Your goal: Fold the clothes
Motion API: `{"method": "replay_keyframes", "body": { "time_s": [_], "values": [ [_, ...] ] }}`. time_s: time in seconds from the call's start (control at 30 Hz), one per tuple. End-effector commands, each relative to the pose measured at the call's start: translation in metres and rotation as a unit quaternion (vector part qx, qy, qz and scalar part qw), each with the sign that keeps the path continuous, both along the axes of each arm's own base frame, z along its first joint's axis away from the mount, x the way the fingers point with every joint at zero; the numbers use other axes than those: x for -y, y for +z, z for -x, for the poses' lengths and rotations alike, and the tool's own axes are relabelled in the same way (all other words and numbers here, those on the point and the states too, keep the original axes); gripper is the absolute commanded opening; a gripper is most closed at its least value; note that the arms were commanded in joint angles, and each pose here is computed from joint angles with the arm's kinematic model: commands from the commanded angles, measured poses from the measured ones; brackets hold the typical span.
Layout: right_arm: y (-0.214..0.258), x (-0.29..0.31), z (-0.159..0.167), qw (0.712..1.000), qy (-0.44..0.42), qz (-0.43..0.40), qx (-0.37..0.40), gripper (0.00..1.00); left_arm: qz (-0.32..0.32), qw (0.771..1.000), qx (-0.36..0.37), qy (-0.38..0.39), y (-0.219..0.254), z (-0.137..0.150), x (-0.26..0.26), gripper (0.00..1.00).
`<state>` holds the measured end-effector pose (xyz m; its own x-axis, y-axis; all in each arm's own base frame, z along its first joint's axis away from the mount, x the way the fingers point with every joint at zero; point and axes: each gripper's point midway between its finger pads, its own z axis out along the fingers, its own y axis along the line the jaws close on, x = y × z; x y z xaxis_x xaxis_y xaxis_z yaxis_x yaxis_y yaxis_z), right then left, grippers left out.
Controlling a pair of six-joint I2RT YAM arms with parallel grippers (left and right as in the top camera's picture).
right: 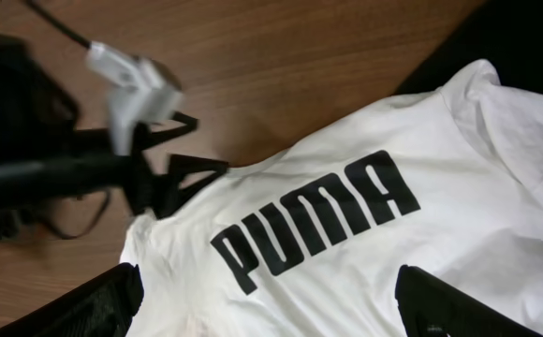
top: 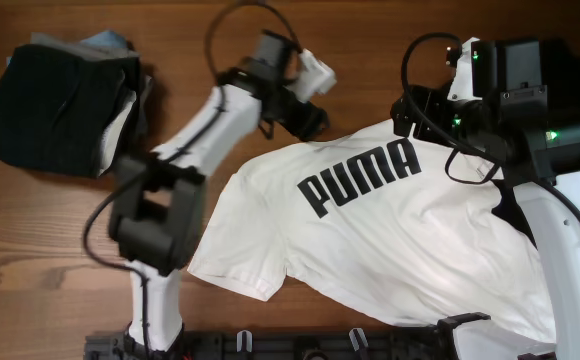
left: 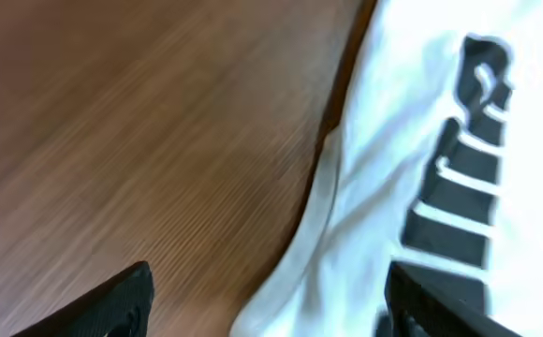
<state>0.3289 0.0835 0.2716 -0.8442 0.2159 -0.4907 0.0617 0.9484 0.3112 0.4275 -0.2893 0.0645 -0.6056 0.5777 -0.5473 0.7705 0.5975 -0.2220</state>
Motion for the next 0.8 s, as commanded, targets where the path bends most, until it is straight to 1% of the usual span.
{"method": "replay_keyframes", "body": {
  "time_s": [0.0,0.07,0.13,0.23,0.3,0.33,0.37,0.4,0.43,0.5,0.53,0.57,0.6,0.63,0.67,0.73,0.77],
  "values": [
    [0.001,0.004,0.000,1.000,-0.003,0.009,0.000,0.92,-0.031,0.999,-0.012,-0.029,-0.043,0.011,0.017,0.77],
    [0.001,0.004,0.000,1.000,-0.003,0.009,-0.001,0.91,-0.038,0.998,-0.033,-0.043,-0.060,0.024,0.025,0.74],
    [0.001,0.004,0.000,1.000,-0.003,0.009,-0.001,0.92,-0.032,0.996,-0.059,-0.059,-0.066,0.039,0.032,0.69],
    [0.000,0.005,0.002,1.000,-0.003,0.010,-0.006,0.91,-0.003,0.990,-0.112,-0.090,-0.063,0.070,0.046,0.59],
    [0.000,0.005,0.003,1.000,-0.003,0.010,-0.006,0.91,0.000,0.985,-0.133,-0.105,-0.063,0.086,0.053,0.48],
    [-0.001,0.005,0.003,1.000,-0.003,0.010,-0.007,0.91,-0.004,0.984,-0.138,-0.110,-0.063,0.092,0.056,0.36],
    [-0.001,0.005,0.003,1.000,-0.003,0.010,-0.008,0.91,-0.006,0.983,-0.140,-0.115,-0.064,0.096,0.058,0.21],
    [-0.001,0.005,0.004,1.000,-0.003,0.010,-0.010,0.91,-0.012,0.984,-0.135,-0.114,-0.065,0.095,0.059,0.04],
    [-0.002,0.005,0.004,1.000,-0.003,0.011,-0.011,0.91,-0.020,0.986,-0.126,-0.110,-0.065,0.092,0.057,0.04],
    [-0.002,0.005,0.005,1.000,-0.003,0.011,-0.011,0.91,-0.060,0.993,-0.098,-0.038,-0.062,0.061,0.042,0.04],
    [-0.002,0.005,0.005,1.000,-0.003,0.011,-0.012,0.91,-0.104,0.990,-0.047,0.079,-0.045,0.011,0.013,0.04],
    [-0.002,0.005,0.005,1.000,-0.003,0.011,-0.012,0.91,-0.116,0.984,-0.017,0.132,-0.030,-0.016,-0.005,0.04],
    [-0.002,0.005,0.005,1.000,-0.003,0.011,-0.012,0.91,-0.122,0.979,0.001,0.161,-0.021,-0.033,-0.018,0.04],
    [-0.002,0.005,0.005,1.000,-0.003,0.011,-0.012,0.91,-0.133,0.971,0.028,0.198,-0.008,-0.057,-0.042,0.04],
    [-0.002,0.005,0.005,1.000,-0.003,0.011,-0.012,0.91,-0.152,0.955,0.055,0.248,0.003,-0.084,-0.081,0.04],
    [-0.002,0.005,0.005,1.000,-0.003,0.011,-0.012,0.91,-0.163,0.935,0.063,0.308,0.009,-0.109,-0.141,0.04],
    [-0.002,0.005,0.005,1.000,-0.003,0.011,-0.012,0.91,-0.157,0.927,0.054,0.337,0.009,-0.115,-0.165,0.04]
  ]
}}
